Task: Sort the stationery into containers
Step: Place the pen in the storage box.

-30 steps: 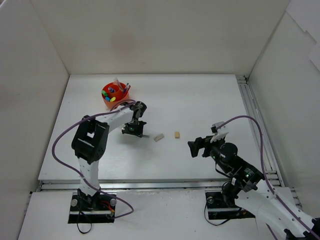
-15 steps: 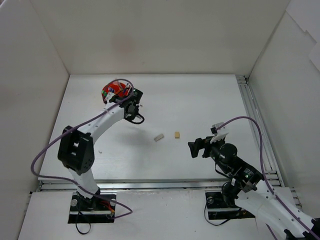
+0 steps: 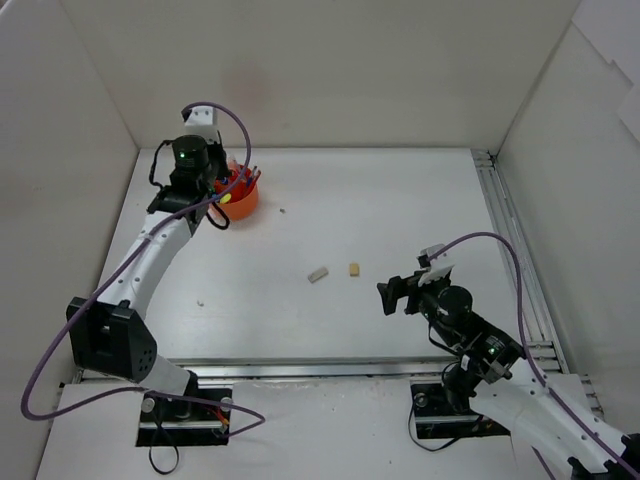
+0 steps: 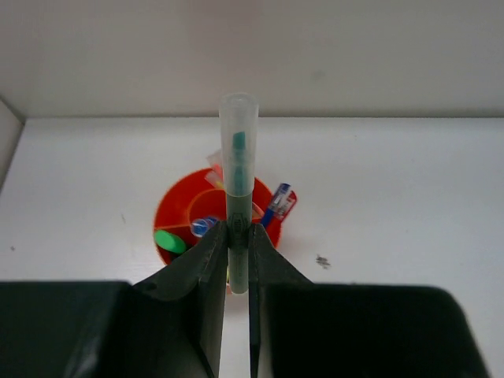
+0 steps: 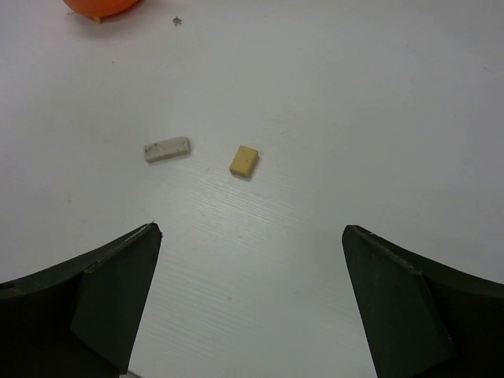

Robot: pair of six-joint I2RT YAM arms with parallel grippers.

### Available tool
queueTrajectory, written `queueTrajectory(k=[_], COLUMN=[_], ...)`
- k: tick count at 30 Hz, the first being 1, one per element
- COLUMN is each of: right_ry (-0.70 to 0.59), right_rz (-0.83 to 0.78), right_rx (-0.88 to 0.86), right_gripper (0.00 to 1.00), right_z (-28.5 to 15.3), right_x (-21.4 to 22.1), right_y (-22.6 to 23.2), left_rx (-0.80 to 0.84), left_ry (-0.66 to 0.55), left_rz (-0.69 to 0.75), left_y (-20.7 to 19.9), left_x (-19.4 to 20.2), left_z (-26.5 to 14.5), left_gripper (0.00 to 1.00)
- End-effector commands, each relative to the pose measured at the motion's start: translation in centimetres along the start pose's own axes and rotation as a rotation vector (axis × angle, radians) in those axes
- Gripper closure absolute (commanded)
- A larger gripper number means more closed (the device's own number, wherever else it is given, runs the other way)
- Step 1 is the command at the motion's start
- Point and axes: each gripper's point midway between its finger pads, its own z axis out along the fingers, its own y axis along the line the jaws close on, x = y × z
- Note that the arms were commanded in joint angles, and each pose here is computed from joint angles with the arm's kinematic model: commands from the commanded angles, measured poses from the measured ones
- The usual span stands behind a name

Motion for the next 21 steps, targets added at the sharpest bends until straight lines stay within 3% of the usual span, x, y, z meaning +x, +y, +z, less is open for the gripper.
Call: queueTrajectory(k=[1,5,6,8,9,21], right_ry=[-0.061,-0.054,-0.037,-0.037,-0.026,-0.012], right_rz=[-0.027,-0.066,-0.078,-0.1,-0.106,-0.132], right_rx=[0.004,0.002,-0.003,-0.004,0.003,0.044], right_gripper=[0.02,0.02,0.02,0.02,0.02,0.02], right_z=[0.9,1.6,1.9,2.1,2.5,6.4], right_x=[-2.4,-3.1,-2.8,-3.1,-2.8,-3.3], right_y=[0.3,0.6,0.7,0.8,0.7,1.2], left_rx=[0.198,0.395,0.501,0.529,0.559,0.561], left_ry=[-0.182,-0.154,-0.165,-0.111,-0.112,-0.067], left_rz=[0.303,0.358,0.371,0.348,0.345,0.33], left_y=[0.0,0.9,-0.2,1.5,1.5,3.3], left_x=[-5.4,-4.5,-5.9,-4.7,-5.9,-2.2], left_z=[1.3,4.3,3.7,5.9,5.9,13.7], left_gripper=[1.0,1.0,1.0,1.0,1.0,1.0])
